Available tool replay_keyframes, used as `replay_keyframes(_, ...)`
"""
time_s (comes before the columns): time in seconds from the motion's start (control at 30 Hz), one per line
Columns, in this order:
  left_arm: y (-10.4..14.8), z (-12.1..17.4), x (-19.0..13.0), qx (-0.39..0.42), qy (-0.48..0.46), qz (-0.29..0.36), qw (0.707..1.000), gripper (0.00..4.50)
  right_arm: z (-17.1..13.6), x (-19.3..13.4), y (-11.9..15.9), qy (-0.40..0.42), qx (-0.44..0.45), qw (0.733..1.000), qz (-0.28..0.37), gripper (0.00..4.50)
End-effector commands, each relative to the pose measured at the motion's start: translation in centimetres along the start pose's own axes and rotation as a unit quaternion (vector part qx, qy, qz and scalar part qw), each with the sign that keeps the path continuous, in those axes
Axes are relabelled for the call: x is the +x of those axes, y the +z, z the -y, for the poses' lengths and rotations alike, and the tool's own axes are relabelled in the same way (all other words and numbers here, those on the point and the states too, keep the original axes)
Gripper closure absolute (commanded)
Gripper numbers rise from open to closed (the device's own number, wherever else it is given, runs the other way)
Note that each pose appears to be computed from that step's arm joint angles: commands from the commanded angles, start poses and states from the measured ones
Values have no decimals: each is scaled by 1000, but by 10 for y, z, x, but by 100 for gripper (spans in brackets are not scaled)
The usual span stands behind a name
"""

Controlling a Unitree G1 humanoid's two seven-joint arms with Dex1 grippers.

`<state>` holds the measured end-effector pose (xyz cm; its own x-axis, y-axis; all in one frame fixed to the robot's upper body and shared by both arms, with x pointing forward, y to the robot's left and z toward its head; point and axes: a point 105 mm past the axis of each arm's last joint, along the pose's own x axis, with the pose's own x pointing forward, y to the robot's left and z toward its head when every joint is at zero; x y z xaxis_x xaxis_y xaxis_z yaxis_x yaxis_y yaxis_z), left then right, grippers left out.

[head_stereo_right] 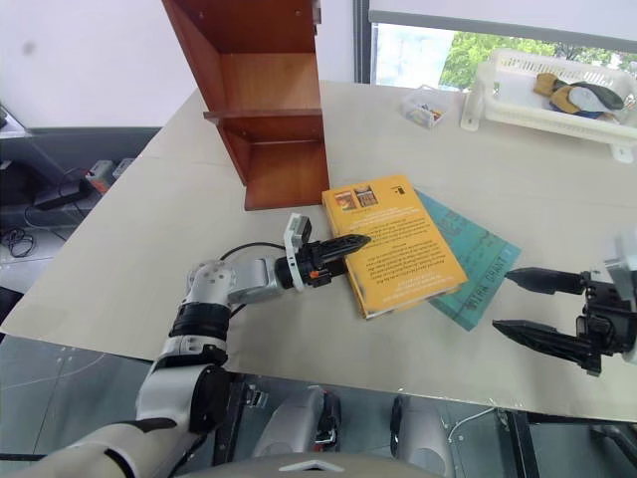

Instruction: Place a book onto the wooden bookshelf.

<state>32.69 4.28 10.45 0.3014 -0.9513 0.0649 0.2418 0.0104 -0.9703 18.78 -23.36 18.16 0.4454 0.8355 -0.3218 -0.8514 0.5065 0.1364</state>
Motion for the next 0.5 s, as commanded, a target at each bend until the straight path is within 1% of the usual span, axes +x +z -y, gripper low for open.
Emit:
replay_keyframes(0.03,-1,-1,-2,-10,-8,-9,1000,318,-2,-1,8,-4,-24,1000,10,0)
replay_keyframes(0.07,-1,-1,-2,-11,-10,-11,1000,358,-2,-1,8,-5,-24,1000,10,0)
replay_keyframes(0.1,-2,1,-3,-10,-14,-15,1000,385,-1,-1,8,-6,-25,1000,10,0)
replay_keyframes(0.2,-13,13,-10,-3,-40,-46,998,393,4,1,6,-10,-26,1000,7,0)
replay_keyframes(0.27,-16,21,-15,4,-57,-56,997,398,4,2,5,-10,-27,1000,6,0)
replay_keyframes(0.33,-18,36,-23,27,-84,-67,994,399,6,5,5,-9,-29,999,10,0)
replay_keyframes(0.4,-19,54,-33,85,-106,-82,987,399,7,7,5,-8,-32,999,11,0)
replay_keyframes(0.47,-20,58,-39,181,-85,-111,974,399,9,9,5,-9,-35,999,12,0)
replay_keyframes(0.5,-15,56,-40,225,-70,-116,965,399,10,9,4,-9,-36,999,12,0)
